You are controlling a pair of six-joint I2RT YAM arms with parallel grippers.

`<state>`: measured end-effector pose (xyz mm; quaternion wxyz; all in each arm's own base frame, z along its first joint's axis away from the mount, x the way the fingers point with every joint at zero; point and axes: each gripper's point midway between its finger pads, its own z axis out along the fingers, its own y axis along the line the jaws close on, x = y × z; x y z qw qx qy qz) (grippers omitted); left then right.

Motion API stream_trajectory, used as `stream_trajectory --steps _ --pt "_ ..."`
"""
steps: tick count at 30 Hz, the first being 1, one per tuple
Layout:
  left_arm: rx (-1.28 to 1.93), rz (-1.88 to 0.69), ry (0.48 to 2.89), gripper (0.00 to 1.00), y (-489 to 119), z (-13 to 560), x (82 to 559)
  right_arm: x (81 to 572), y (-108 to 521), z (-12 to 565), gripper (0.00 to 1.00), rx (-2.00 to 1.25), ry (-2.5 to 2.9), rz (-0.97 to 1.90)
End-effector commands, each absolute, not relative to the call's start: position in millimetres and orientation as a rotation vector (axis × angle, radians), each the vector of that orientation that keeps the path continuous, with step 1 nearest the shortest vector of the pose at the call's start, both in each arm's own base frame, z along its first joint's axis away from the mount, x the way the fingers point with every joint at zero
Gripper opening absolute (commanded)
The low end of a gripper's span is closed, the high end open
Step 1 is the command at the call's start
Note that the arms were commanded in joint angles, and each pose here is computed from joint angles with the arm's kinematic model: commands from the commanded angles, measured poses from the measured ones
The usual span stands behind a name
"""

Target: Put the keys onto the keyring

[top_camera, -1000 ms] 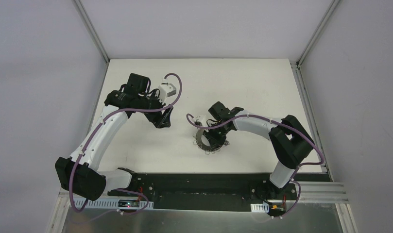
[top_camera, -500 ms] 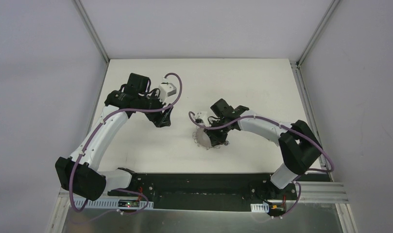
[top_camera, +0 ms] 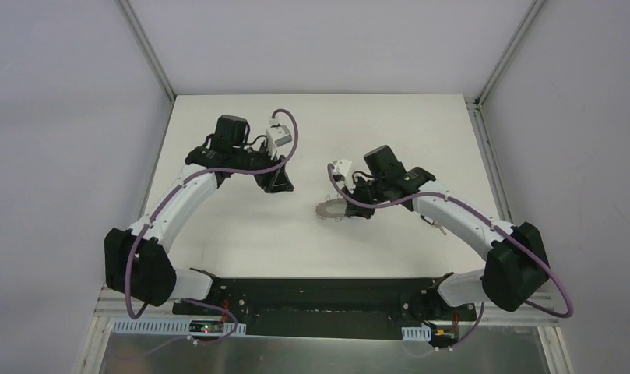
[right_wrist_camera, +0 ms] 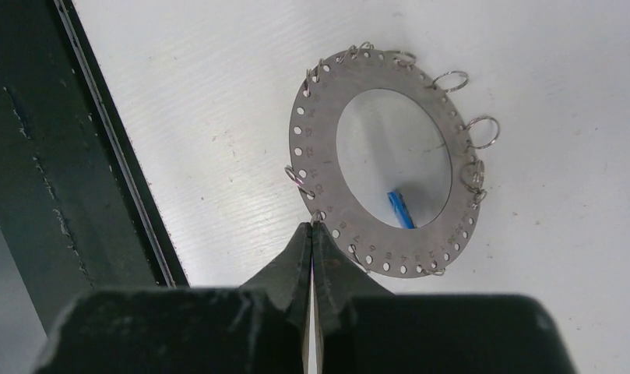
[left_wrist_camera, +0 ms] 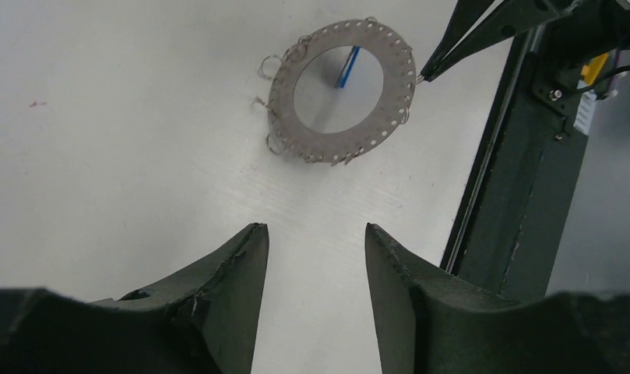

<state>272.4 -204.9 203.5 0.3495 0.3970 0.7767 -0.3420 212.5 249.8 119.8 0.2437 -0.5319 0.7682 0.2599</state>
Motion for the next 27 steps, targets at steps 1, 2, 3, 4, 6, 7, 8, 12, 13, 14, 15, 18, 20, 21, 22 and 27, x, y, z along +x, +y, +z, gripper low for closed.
stream_trajectory --steps 1,2,3,4,6,7,8,12,13,14,15,18,20,21,22,27 --pt "1.089 -1.092 1.782 0.48 -242 240 282 217 259 155 0.0 -1.45 1.933 0.758" --pt "1.102 -1.112 1.769 0.46 -247 241 283 219 259 160 0.0 -1.446 1.919 0.763" --pt "1.117 -1.13 1.748 0.45 -253 243 282 220 260 165 0.0 -1.439 1.905 0.768" --pt "1.134 -1.145 1.723 0.44 -259 245 281 221 260 171 0.0 -1.434 1.889 0.772" --pt "1.179 -1.178 1.672 0.44 -273 248 275 223 261 181 0.0 -1.422 1.862 0.785" --pt "1.204 -1.192 1.648 0.44 -279 249 271 224 262 185 0.0 -1.419 1.848 0.794" --pt "1.227 -1.204 1.628 0.44 -285 250 268 224 262 191 0.0 -1.412 1.834 0.803" --pt "1.323 -1.265 1.552 0.44 -307 253 253 224 265 212 0.0 -1.379 1.789 0.868" --pt "1.347 -1.276 1.532 0.44 -312 253 249 223 266 216 0.0 -1.372 1.782 0.886" --pt "1.367 -1.281 1.515 0.44 -316 252 246 223 266 222 0.0 -1.362 1.774 0.903" --pt "1.387 -1.283 1.5 0.44 -320 251 244 223 267 227 0.0 -1.356 1.764 0.922" --pt "1.417 -1.276 1.468 0.44 -330 252 242 220 269 241 0.0 -1.335 1.741 0.979" --pt "1.432 -1.259 1.457 0.44 -333 252 243 217 271 249 0.0 -1.324 1.726 1.021" --pt "1.438 -1.245 1.454 0.44 -334 252 244 215 271 253 0.0 -1.318 1.72 1.038" --pt "1.44 -1.237 1.451 0.44 -335 252 244 214 271 256 0.0 -1.311 1.716 1.053" --pt "1.468 -1.261 1.428 0.44 -339 252 233 214 272 268 0.0 -1.272 1.708 1.11"
